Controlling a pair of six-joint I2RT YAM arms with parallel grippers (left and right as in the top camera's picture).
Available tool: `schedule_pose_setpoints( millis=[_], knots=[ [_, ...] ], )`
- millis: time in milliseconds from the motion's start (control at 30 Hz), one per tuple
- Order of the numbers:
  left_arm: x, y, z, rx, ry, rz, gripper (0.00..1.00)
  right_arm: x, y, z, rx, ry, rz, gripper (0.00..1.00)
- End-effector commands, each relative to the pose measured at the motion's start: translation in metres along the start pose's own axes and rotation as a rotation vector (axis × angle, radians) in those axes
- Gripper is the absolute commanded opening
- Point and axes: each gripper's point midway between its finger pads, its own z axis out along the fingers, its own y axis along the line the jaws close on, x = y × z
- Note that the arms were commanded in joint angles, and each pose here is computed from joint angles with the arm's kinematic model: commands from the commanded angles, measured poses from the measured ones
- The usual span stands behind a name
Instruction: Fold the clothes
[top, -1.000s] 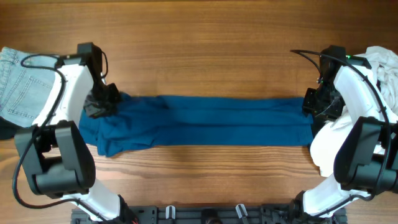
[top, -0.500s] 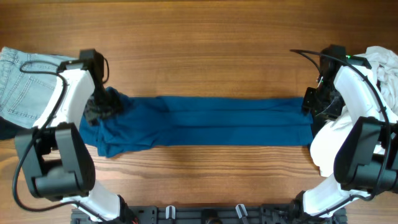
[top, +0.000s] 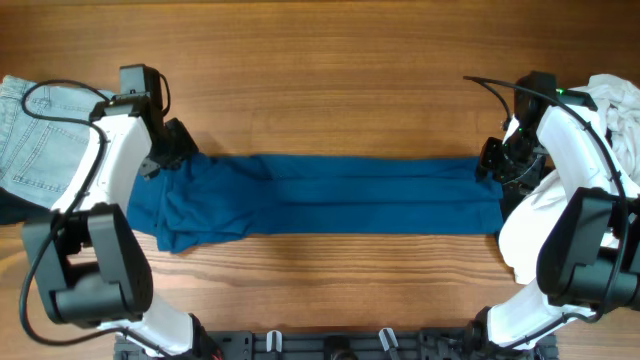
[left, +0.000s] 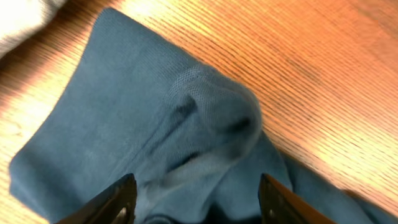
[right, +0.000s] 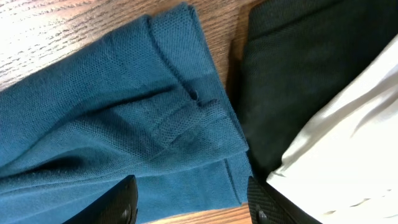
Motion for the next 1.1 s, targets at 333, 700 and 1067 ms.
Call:
schedule_pose_setpoints(
  millis=[333, 700, 1067],
  knots=[
    [-0.007, 0.054, 0.026, -0.104, 0.019, -0.124, 0.04, 0.004, 0.001, -0.003, -0.017, 0.001, -0.006, 0.57],
    [0.029, 0.072, 0.048, -0.111, 0.136, -0.16, 0.14, 0.004, 0.001, -0.003, -0.017, 0.003, -0.006, 0.57],
    [-0.007, 0.05, -0.048, 0.041, 0.008, -0.151, 0.77, -0.004, -0.023, -0.008, -0.079, -0.002, -0.058, 0.77]
  ],
)
